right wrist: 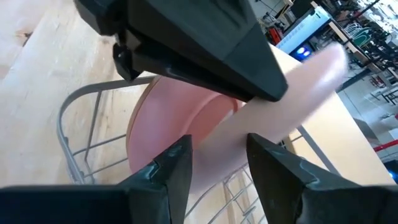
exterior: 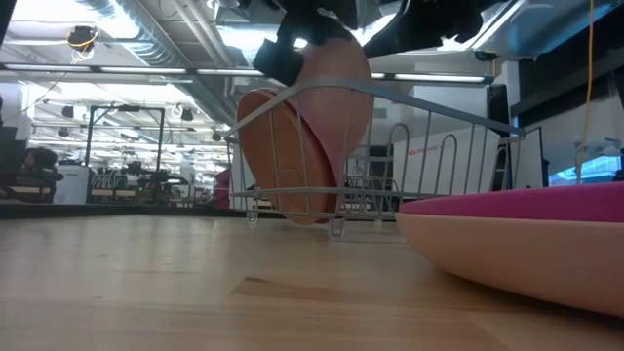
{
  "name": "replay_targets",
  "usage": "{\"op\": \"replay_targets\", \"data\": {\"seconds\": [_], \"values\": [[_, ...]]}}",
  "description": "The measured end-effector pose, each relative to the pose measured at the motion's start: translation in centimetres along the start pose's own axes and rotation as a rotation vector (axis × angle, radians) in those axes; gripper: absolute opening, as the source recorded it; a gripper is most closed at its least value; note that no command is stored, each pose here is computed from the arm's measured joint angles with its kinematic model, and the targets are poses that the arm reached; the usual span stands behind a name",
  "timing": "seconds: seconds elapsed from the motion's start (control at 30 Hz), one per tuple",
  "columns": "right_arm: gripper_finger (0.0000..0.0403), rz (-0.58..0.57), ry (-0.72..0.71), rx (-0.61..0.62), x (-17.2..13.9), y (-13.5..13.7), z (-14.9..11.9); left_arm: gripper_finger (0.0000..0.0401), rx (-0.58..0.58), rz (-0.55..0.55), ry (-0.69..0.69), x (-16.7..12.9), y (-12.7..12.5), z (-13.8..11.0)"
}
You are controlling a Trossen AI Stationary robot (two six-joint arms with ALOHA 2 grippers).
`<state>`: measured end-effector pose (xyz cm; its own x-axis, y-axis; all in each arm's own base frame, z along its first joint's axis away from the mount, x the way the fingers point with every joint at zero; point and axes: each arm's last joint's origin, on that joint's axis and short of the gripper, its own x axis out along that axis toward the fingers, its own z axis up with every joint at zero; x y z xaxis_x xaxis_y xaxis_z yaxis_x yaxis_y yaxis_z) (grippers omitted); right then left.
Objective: Sort dishes
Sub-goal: Put the light brown plate into the dish rack
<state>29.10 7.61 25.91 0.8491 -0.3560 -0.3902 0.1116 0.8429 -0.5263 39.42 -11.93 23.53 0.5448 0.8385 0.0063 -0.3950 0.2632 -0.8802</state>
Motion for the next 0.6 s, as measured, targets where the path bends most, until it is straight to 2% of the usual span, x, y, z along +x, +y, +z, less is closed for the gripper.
{"op": "replay_targets", "data": {"seconds": [0.17,0.37,0.6], "values": [[0.0159,-0.029,0.02,-0.016,-0.2,-0.2,-0.1,0.004,-0.003,0.006,-0.012,0.7,0.0,0.2],[0.0159,-0.072,0.035,-0.023,-1.4,-1.3,-0.1,0.0004,-0.006,-0.007,0.008,1.2,0.0,0.2],[0.0159,-0.077,0.034,-0.019,-2.6,-2.2,0.0,0.0007,-0.013,-0.02,0.019,1.9,0.0,0.4]]}}
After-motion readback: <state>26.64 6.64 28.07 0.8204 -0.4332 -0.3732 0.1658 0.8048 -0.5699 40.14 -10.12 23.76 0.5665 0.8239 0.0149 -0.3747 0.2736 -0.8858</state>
